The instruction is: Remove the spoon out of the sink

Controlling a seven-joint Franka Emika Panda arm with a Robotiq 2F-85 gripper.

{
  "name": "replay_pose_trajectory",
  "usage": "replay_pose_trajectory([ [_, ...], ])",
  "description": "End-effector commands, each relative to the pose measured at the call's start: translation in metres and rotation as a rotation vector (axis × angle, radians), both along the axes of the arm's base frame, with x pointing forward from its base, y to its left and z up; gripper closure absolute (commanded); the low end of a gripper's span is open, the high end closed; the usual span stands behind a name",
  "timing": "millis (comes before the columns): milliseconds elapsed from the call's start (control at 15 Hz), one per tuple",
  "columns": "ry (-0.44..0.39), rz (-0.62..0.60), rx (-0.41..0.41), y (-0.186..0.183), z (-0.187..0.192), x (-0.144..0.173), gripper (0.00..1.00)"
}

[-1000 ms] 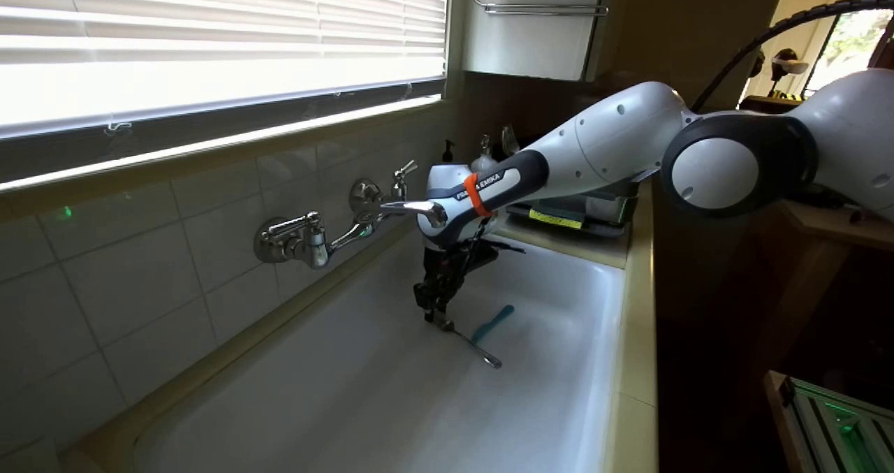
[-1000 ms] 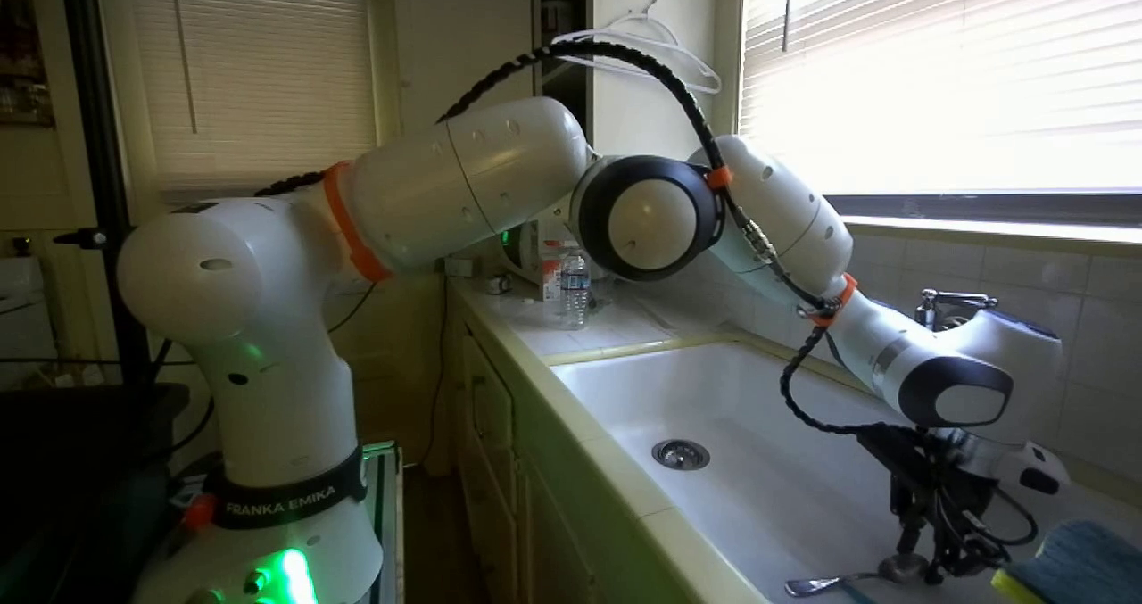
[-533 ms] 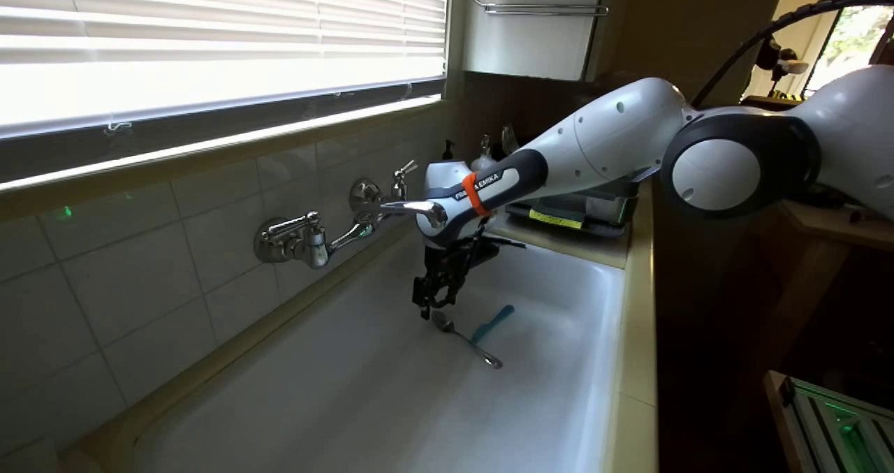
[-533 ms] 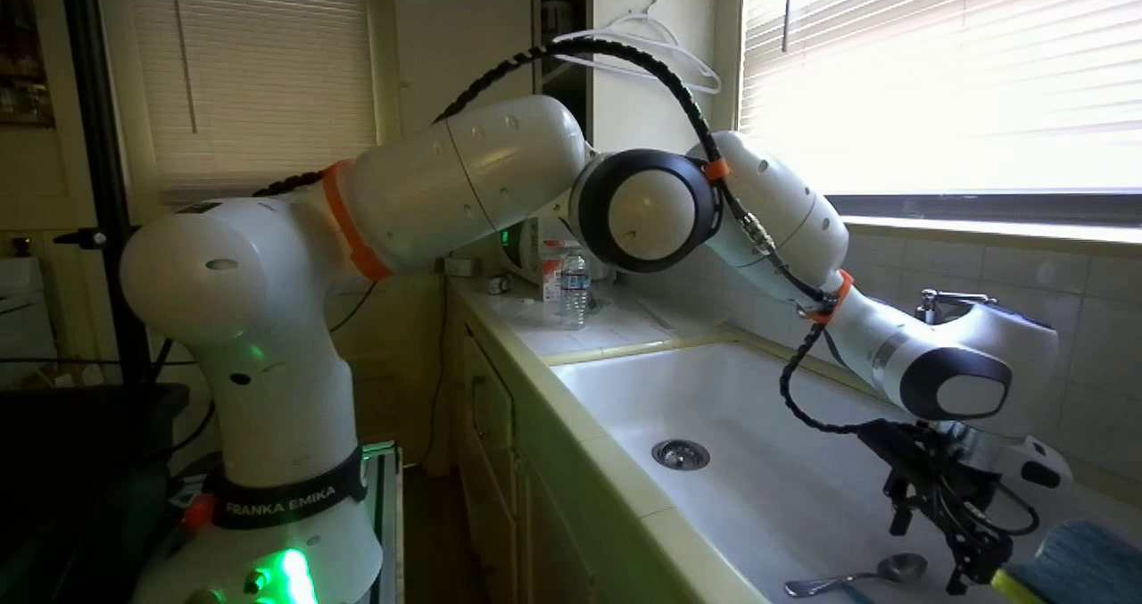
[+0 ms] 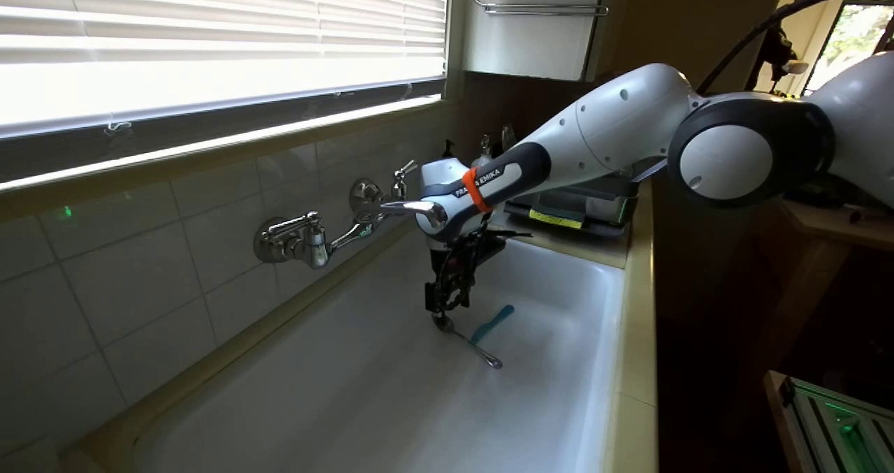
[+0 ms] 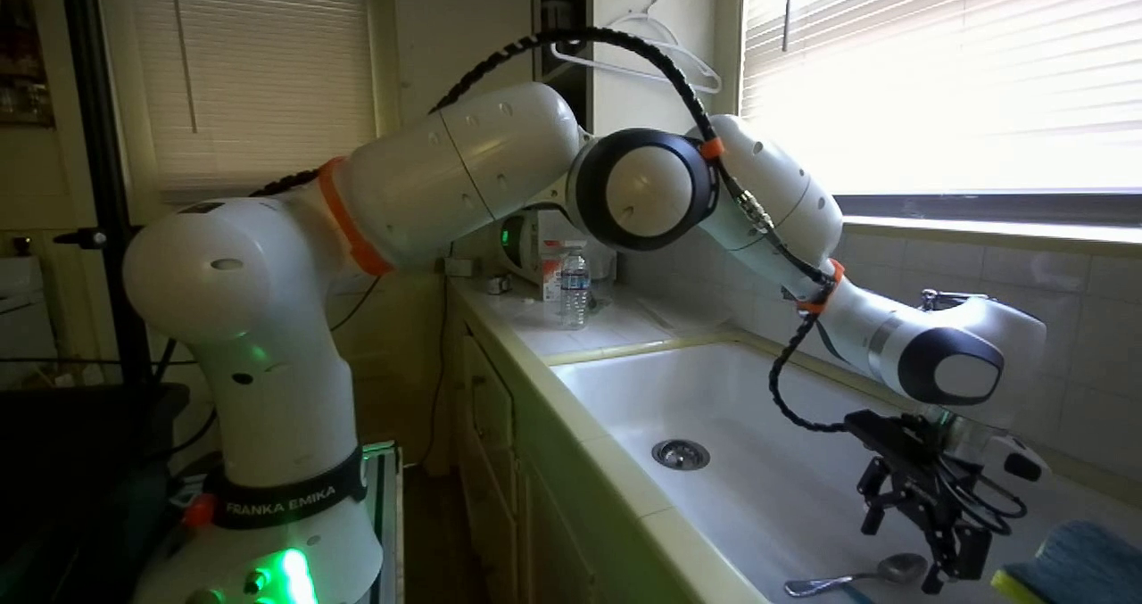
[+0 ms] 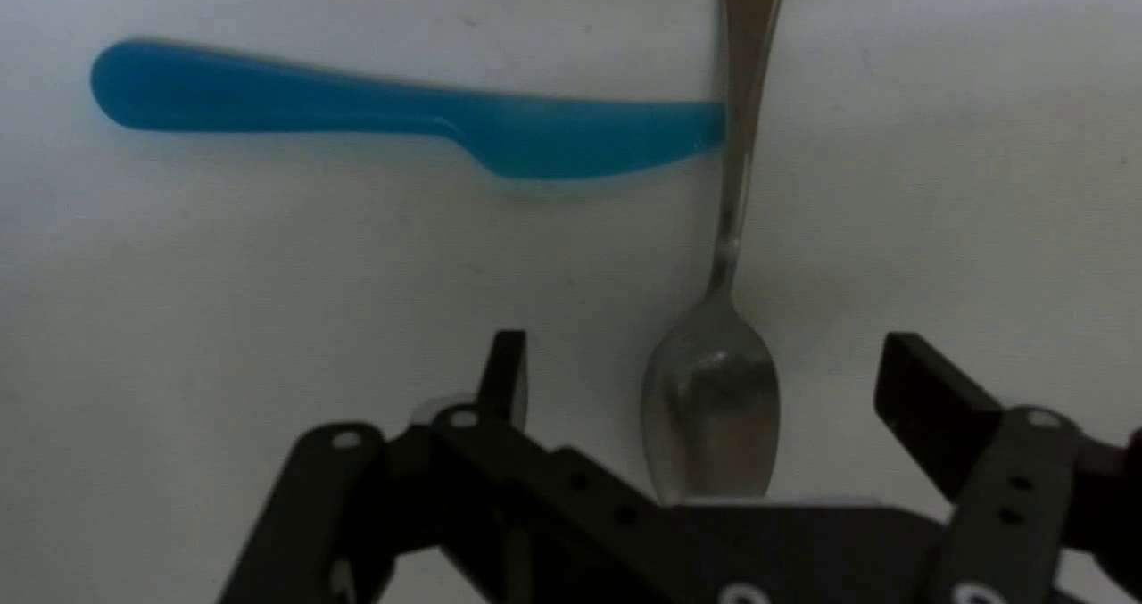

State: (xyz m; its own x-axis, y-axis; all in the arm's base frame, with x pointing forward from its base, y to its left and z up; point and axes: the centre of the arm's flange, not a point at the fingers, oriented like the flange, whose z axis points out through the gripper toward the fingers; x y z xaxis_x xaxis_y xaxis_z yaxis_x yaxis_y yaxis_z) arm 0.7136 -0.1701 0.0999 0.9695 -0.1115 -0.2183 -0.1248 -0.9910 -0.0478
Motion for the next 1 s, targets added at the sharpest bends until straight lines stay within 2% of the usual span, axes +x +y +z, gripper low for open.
replay_pose_trajectory([
  [0, 0.065, 0.026, -0.024, 0.006, -0.008, -0.016, 0.0],
  [333, 0.059, 0.014, -0.01, 0.01, -0.018, -0.016, 0.02],
  [467, 0.062, 0.011, -0.011, 0.012, -0.02, -0.015, 0.27],
  [600, 0.063, 0.01, -0.01, 0.013, -0.021, -0.014, 0.37],
  [933, 0.062, 0.001, -0.012, 0.014, -0.027, -0.012, 0.77],
])
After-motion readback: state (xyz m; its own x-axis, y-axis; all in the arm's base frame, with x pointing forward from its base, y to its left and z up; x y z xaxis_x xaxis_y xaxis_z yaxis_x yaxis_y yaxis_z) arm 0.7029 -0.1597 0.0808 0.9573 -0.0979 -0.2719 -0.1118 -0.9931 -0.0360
